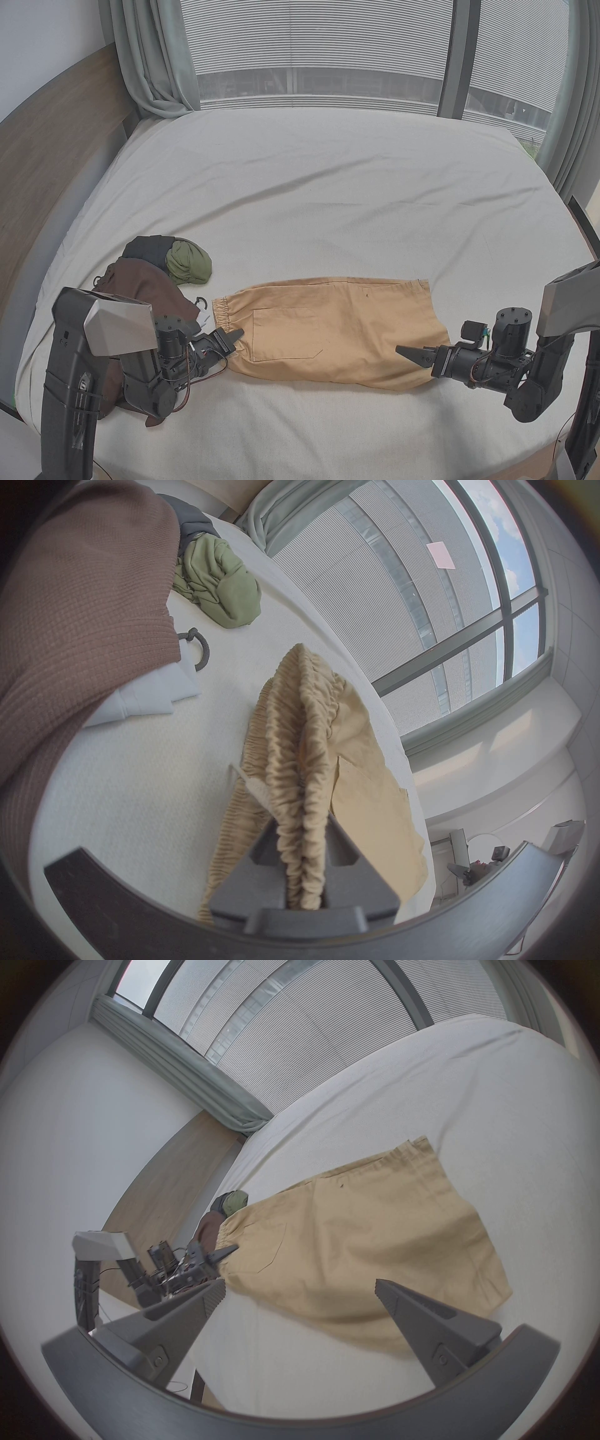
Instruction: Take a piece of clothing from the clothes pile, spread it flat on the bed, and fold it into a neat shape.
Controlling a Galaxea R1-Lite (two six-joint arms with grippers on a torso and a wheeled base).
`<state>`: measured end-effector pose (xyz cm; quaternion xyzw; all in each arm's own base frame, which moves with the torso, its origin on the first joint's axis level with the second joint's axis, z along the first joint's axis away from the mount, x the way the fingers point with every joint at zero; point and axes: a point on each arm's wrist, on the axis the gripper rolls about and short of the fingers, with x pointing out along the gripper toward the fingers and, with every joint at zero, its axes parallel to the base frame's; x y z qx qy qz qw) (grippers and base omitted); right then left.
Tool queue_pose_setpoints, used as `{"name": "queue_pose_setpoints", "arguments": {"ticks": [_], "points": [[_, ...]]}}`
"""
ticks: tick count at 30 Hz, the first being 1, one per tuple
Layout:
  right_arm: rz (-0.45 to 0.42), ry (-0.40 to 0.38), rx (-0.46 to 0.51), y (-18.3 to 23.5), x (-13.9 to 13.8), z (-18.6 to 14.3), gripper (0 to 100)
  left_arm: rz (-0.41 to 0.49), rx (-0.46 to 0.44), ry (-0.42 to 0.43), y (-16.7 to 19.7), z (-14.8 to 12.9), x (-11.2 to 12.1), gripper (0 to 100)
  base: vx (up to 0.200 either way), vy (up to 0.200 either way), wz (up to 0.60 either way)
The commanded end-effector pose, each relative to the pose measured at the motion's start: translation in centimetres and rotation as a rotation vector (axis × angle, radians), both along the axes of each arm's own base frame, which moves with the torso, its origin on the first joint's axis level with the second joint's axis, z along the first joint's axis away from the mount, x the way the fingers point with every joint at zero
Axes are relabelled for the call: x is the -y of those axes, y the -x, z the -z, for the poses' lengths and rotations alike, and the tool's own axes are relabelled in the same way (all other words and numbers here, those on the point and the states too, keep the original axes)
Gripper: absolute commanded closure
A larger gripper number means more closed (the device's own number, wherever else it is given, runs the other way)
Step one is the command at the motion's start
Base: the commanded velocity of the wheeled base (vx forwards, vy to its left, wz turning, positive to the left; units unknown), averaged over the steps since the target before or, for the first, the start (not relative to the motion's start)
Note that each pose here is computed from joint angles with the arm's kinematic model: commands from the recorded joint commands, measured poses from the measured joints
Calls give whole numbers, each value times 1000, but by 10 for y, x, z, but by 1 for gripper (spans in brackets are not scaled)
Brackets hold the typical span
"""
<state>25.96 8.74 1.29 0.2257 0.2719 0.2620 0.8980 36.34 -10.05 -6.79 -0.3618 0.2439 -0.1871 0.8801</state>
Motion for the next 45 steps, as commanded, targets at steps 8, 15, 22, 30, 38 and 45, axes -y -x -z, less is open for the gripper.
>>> {"name": "queue_pose_setpoints", "arguments": {"ticks": [8, 15, 22, 30, 38, 45], "points": [[131, 27, -60, -37, 23, 45, 0, 10, 88, 23, 8, -49, 1, 100, 0, 0, 0], [147, 31, -81, -38, 28, 53, 0, -2, 85, 22, 7, -49, -5, 100, 0, 0, 0], [143, 37, -99, -37, 27, 58, 0, -14, 83, 26, 12, -58, -18, 100, 0, 0, 0], [136, 37, -104, -35, 25, 59, 0, -27, 62, 36, 20, -64, -42, 100, 0, 0, 0], [134, 35, -98, -35, 25, 57, 0, -12, 75, 54, 27, -78, -55, 100, 0, 0, 0], [131, 33, -94, -34, 24, 54, 0, 17, 97, 73, 28, -89, -52, 100, 0, 0, 0]]}}
